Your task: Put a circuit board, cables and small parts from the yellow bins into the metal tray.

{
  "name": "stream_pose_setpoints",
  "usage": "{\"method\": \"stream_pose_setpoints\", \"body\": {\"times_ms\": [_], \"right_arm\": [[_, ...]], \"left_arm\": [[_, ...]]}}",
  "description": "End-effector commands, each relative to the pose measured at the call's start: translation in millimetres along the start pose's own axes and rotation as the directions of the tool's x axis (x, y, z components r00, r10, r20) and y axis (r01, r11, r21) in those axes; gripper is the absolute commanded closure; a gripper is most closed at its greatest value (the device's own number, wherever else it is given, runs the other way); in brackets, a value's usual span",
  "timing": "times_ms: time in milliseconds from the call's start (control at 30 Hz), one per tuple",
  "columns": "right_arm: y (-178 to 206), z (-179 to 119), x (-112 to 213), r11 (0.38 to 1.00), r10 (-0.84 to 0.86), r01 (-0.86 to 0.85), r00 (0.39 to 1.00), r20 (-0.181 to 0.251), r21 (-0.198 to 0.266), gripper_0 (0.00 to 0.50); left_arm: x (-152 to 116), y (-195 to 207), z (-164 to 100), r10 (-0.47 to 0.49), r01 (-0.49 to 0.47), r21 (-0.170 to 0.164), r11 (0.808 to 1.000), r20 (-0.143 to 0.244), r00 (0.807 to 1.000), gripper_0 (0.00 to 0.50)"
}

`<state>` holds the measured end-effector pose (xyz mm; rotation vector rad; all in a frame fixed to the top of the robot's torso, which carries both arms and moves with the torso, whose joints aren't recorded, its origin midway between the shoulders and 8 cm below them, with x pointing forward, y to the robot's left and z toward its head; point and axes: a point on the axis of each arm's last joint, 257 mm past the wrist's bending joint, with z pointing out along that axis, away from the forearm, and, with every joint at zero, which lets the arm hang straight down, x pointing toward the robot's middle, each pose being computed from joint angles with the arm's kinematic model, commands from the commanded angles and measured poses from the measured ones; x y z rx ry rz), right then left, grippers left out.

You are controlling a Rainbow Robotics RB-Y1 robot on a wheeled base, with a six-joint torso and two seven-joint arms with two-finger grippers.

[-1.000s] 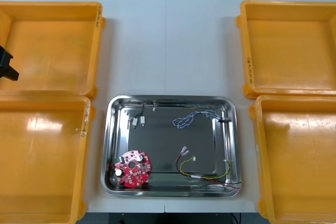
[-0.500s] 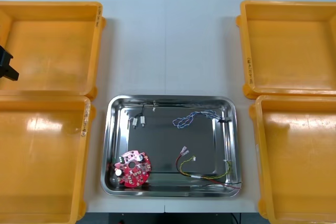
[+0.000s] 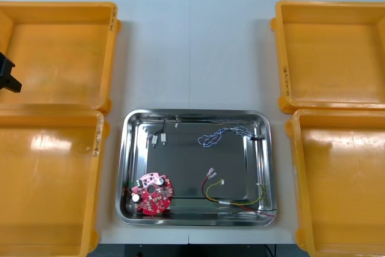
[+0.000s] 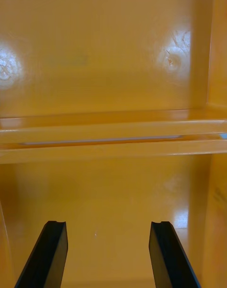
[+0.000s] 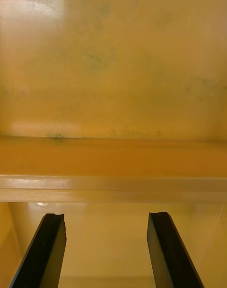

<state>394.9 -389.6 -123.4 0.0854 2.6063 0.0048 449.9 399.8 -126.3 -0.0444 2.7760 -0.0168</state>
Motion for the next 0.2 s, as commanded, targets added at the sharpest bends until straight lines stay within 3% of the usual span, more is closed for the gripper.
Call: {"method": "stream_pose_setpoints", "body": {"times_ms": [33, 200], "right_arm": [[3.8, -1.7, 0.8, 0.999, -0.044, 0.044, 0.999, 0.009, 0.003, 0.000], [3.8, -1.7, 0.8, 0.999, -0.044, 0.044, 0.999, 0.009, 0.003, 0.000]], "left_arm": [[-6.7, 5.6, -13.4, 0.028, -0.028, -0.026, 0.999, 0.029, 0.999, 0.000], [-6.7, 5.6, -13.4, 0.028, -0.028, -0.026, 0.999, 0.029, 0.999, 0.000]]}}
